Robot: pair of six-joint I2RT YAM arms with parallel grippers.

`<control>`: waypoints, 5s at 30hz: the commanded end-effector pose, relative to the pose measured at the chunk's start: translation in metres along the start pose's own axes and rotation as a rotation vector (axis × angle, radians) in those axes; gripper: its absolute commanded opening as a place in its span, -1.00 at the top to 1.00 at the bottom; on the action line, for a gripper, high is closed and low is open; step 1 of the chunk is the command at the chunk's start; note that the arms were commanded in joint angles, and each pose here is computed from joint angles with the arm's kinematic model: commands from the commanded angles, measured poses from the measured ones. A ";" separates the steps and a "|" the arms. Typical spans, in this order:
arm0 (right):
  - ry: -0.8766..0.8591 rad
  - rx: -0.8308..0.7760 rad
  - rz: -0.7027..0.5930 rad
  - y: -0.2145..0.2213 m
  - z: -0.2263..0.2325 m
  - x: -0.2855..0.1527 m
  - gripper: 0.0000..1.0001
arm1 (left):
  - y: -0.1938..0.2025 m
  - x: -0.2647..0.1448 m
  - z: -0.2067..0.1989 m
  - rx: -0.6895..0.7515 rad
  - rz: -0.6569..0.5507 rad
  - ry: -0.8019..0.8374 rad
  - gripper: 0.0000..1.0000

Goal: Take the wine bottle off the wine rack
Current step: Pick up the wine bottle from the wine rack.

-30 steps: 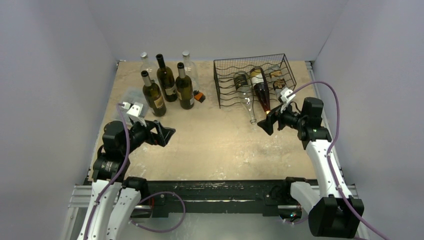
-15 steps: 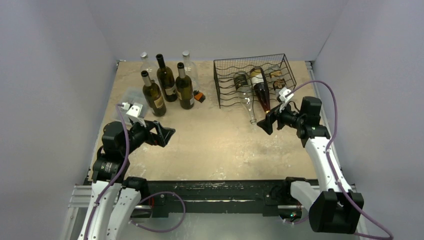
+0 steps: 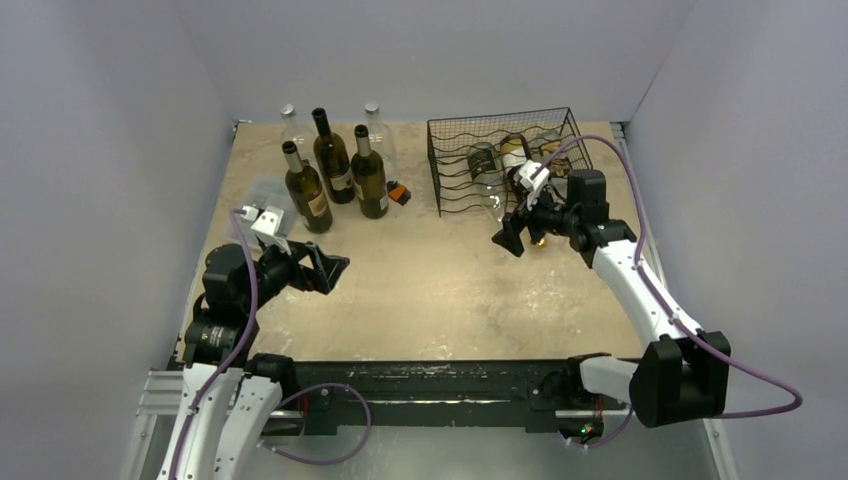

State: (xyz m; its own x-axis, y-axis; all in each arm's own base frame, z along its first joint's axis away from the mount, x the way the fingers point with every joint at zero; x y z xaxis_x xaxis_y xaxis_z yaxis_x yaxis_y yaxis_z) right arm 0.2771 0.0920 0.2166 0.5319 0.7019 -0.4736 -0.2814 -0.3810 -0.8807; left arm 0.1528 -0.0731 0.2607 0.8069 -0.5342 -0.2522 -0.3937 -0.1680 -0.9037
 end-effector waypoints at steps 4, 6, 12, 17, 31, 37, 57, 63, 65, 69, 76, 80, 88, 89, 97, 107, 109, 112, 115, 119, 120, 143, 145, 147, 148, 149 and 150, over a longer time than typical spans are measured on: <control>0.093 0.034 -0.012 -0.005 -0.018 0.008 -0.98 | -0.004 0.000 0.003 0.015 -0.022 -0.010 -1.00; 0.104 0.049 -0.005 -0.002 -0.019 0.011 -0.98 | -0.004 0.000 0.004 0.014 -0.020 -0.011 -1.00; 0.135 0.104 -0.003 0.003 -0.024 0.017 -0.98 | -0.005 0.001 0.005 0.007 -0.021 -0.013 -1.00; 0.148 0.144 0.004 0.008 -0.027 0.023 -0.98 | -0.005 0.002 0.006 0.003 -0.019 -0.016 -1.00; 0.239 0.272 0.043 0.025 -0.040 0.040 -0.98 | -0.004 0.003 0.007 -0.004 -0.014 -0.023 -1.00; 0.312 0.374 0.057 0.031 -0.049 0.052 -0.98 | -0.004 0.003 0.008 -0.004 -0.014 -0.023 -1.00; 0.399 0.571 0.137 0.043 -0.068 0.106 -0.57 | -0.004 0.004 0.010 -0.008 -0.007 -0.030 -1.00; 0.403 0.582 0.132 0.046 -0.069 0.112 -0.47 | -0.004 0.005 0.011 -0.013 -0.005 -0.033 -1.00; 0.401 0.585 0.130 0.047 -0.067 0.113 -0.43 | -0.004 0.005 0.011 -0.016 -0.004 -0.033 -1.00; 0.396 0.600 0.142 0.052 -0.065 0.114 -0.36 | -0.004 0.005 0.011 -0.018 -0.004 -0.034 -1.00; 0.391 0.607 0.140 0.055 -0.065 0.118 -0.19 | -0.004 0.005 0.011 -0.016 -0.009 -0.036 -1.00; 0.389 0.614 0.149 0.058 -0.065 0.119 -0.10 | -0.004 0.004 0.011 -0.014 -0.009 -0.036 -1.00; 0.372 0.633 0.177 0.066 -0.064 0.126 -0.08 | -0.004 0.004 0.012 -0.015 -0.009 -0.041 -1.00; 0.370 0.634 0.179 0.067 -0.064 0.126 -0.08 | -0.004 0.004 0.012 -0.014 -0.010 -0.041 -1.00; 0.342 0.640 0.183 0.064 -0.059 0.122 0.76 | -0.004 0.003 0.012 -0.012 -0.011 -0.046 -1.00; 0.275 0.622 0.127 0.048 -0.052 0.106 1.00 | -0.005 0.002 0.012 -0.007 -0.017 -0.055 -1.00; 0.264 0.624 0.119 0.047 -0.051 0.103 1.00 | -0.005 0.002 0.012 -0.004 -0.019 -0.055 -1.00; 0.254 0.622 0.091 0.044 -0.048 0.096 1.00 | -0.005 0.002 0.013 -0.003 -0.020 -0.058 -1.00; 0.242 0.627 0.084 0.046 -0.043 0.090 1.00 | -0.005 0.001 0.013 -0.002 -0.021 -0.059 -1.00; 0.226 0.634 0.097 0.055 -0.034 0.085 1.00 | -0.005 0.001 0.013 -0.002 -0.022 -0.059 -1.00; 0.220 0.640 0.104 0.058 -0.030 0.083 1.00 | -0.005 0.001 0.012 -0.001 -0.023 -0.058 -1.00; 0.199 0.639 -0.051 0.058 -0.006 0.025 1.00 | -0.006 -0.001 0.011 0.009 -0.037 -0.059 -1.00; 0.194 0.625 -0.056 0.057 -0.003 0.021 1.00 | -0.006 -0.002 0.011 0.009 -0.038 -0.059 -1.00; 0.187 0.610 -0.069 0.055 0.001 0.016 1.00 | -0.006 -0.002 0.011 0.010 -0.039 -0.059 -1.00; 0.184 0.599 -0.077 0.053 0.002 0.014 1.00 | -0.006 -0.002 0.011 0.010 -0.038 -0.059 -1.00; 0.180 0.593 -0.082 0.051 0.003 0.012 1.00 | -0.006 -0.002 0.011 0.010 -0.040 -0.061 -1.00; 0.178 0.582 -0.091 0.048 0.004 0.010 1.00 | -0.006 -0.002 0.011 0.010 -0.040 -0.060 -1.00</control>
State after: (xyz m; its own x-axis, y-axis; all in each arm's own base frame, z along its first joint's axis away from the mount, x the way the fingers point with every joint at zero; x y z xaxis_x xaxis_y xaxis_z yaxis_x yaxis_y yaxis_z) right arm 0.2476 0.0772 0.1198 0.5784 0.5037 -0.6417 -0.7855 0.1316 -0.6047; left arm 0.1574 -0.0641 0.2589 0.8345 -0.4857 -0.2602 -0.3914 -0.1901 -0.9004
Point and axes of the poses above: each gripper's point midway between its finger pads, its own x axis out along the fingers, its own z axis along the line the jaws close on, y = z × x, the point moved 7 cm from there along -x, back along the fingers, and after that the axes turned 1 degree about -x, right-handed, at the moved point
